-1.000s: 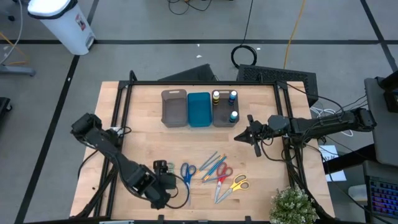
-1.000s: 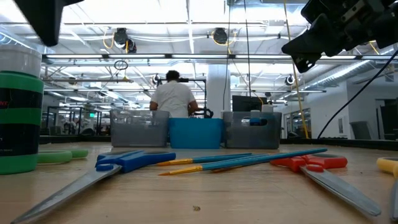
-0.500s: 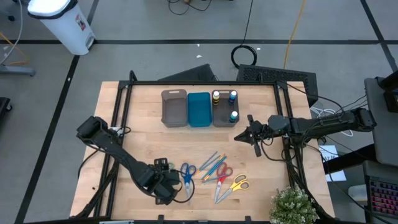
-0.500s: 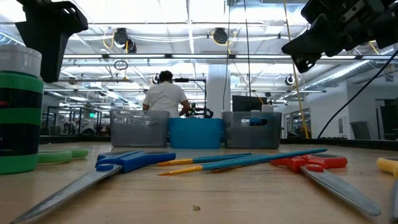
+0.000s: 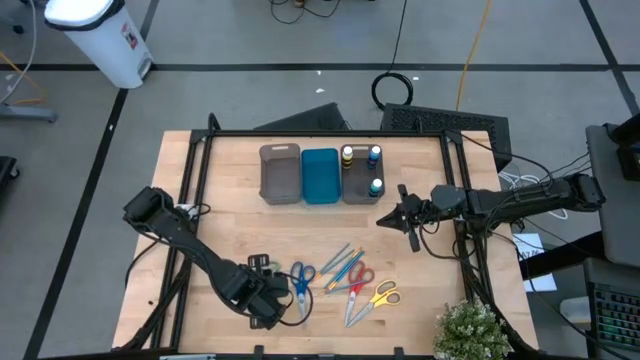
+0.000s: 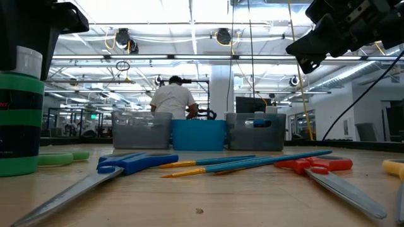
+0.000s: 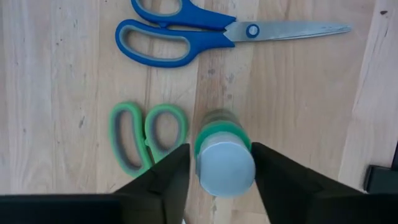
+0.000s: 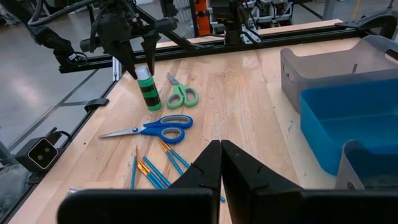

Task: Pick & Place Paint Supplies
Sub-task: Put the green coloring bottle into the right gray bin

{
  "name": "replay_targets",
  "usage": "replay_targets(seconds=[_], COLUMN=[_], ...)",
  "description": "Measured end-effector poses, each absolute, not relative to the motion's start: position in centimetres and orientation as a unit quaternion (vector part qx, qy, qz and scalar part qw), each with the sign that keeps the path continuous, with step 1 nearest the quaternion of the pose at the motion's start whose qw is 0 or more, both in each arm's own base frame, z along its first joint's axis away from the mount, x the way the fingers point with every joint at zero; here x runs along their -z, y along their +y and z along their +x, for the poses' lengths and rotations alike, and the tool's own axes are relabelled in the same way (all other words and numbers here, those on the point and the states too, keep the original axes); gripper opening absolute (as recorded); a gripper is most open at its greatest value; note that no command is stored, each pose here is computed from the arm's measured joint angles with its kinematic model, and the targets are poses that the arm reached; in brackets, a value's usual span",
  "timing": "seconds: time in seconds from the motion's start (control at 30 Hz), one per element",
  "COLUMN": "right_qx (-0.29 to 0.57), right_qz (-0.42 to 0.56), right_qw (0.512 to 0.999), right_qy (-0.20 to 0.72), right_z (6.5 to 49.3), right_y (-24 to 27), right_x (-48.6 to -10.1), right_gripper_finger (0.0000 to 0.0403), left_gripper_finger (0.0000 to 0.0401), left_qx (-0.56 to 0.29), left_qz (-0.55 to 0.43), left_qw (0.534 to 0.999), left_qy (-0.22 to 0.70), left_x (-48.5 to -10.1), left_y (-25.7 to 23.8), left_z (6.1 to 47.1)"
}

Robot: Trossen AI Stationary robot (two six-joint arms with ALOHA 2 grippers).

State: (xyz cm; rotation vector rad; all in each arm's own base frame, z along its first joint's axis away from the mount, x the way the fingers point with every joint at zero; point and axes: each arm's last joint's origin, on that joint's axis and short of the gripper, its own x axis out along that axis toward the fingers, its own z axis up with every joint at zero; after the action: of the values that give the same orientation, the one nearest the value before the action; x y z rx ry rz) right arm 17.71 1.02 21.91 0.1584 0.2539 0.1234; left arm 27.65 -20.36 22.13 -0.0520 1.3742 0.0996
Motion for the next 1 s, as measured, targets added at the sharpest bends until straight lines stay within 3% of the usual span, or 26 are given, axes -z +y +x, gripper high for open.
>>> replay_targets(seconds=[0.23,0.77,1.0], right_qx=[-0.062,-0.061,-0.062], right_qz=[0.079,0.079,0.076], right_qw=[0.987,0.987,0.987], right_qy=[0.126,0.126,0.126], right_z=[17.7,17.7,17.7], right_y=[1.0,1.0,1.0], right_x=[-21.9,-21.9,-21.9], right_gripper_finger=[0.0001,0.0001,0.0001], left_gripper_finger=[0.0126,0.0128,0.0128], left_qx=[-0.043,-0.071,-0.03], left_qz=[-0.033,-0.098,-0.066], left_qw=[0.767,0.751,0.791], left_qy=[0.639,0.649,0.608], left_x=[-22.2,-24.1,-27.9], left_y=[-20.2,-14.5,-11.4], left_z=[27.8,30.5,33.1])
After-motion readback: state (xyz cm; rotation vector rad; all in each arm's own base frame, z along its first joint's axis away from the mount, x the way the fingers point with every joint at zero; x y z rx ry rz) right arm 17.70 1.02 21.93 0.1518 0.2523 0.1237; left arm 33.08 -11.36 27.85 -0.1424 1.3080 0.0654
